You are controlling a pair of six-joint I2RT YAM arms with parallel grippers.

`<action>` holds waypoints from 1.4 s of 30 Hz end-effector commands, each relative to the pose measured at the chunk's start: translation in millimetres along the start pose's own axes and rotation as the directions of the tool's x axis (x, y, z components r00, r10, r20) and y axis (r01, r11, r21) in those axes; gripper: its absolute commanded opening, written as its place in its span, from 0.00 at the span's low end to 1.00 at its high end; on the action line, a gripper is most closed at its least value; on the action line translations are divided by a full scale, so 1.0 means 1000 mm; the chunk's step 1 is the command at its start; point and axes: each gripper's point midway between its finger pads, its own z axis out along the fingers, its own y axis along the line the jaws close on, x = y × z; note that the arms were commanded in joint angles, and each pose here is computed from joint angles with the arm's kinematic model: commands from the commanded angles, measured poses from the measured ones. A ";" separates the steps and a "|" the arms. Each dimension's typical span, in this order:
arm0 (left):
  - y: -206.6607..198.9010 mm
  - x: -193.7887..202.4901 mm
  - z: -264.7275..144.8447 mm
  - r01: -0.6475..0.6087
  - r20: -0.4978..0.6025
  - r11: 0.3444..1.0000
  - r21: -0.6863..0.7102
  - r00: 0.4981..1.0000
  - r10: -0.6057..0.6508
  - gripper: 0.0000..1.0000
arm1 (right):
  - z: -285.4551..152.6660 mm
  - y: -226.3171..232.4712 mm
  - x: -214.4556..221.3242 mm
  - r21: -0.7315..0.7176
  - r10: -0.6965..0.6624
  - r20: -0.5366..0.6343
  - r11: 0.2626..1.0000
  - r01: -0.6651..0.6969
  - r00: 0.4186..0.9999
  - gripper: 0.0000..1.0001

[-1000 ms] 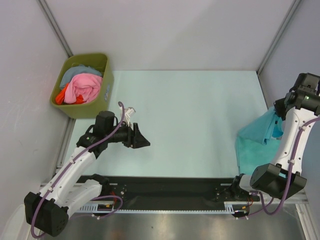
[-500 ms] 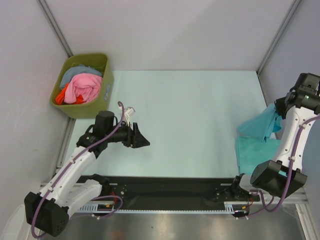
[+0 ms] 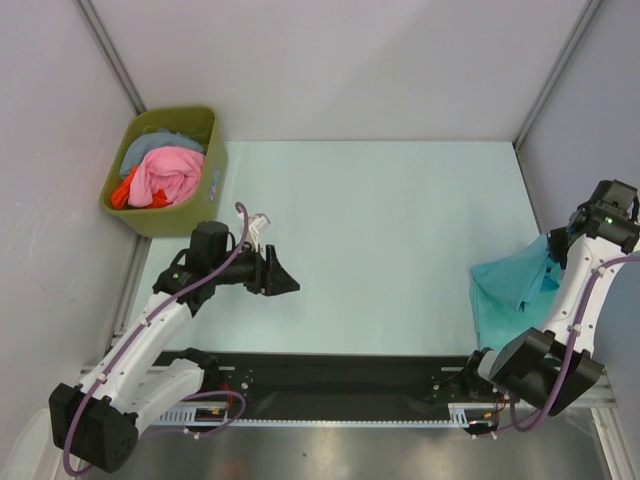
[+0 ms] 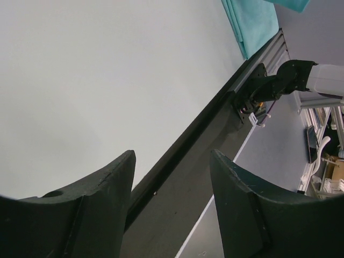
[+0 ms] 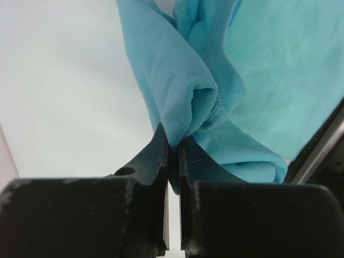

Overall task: Fold and stack the t-shirts
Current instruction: Neatly place the folded tshirt to the corner

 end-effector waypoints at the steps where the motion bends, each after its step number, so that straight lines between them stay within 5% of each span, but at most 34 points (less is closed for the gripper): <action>1: -0.002 -0.004 -0.001 -0.030 0.013 0.999 0.023 0.999 0.029 0.63 | -0.012 -0.014 -0.007 -0.013 0.002 0.036 1.000 -0.002 0.999 0.00; 21: -0.002 -0.003 0.000 -0.029 0.006 0.999 0.027 1.000 0.028 0.64 | 0.026 -0.112 0.035 0.167 0.047 -0.052 0.985 -0.038 0.998 0.00; 37: -0.002 -0.003 -0.001 -0.029 0.006 0.999 0.025 1.000 0.029 0.64 | 0.049 -0.157 0.022 0.335 0.064 0.025 0.940 -0.068 0.998 0.00; 42: -0.002 -0.003 -0.001 -0.029 0.005 0.999 0.027 1.000 0.029 0.64 | 0.064 -0.172 0.032 0.381 0.108 0.014 0.918 -0.106 0.994 0.08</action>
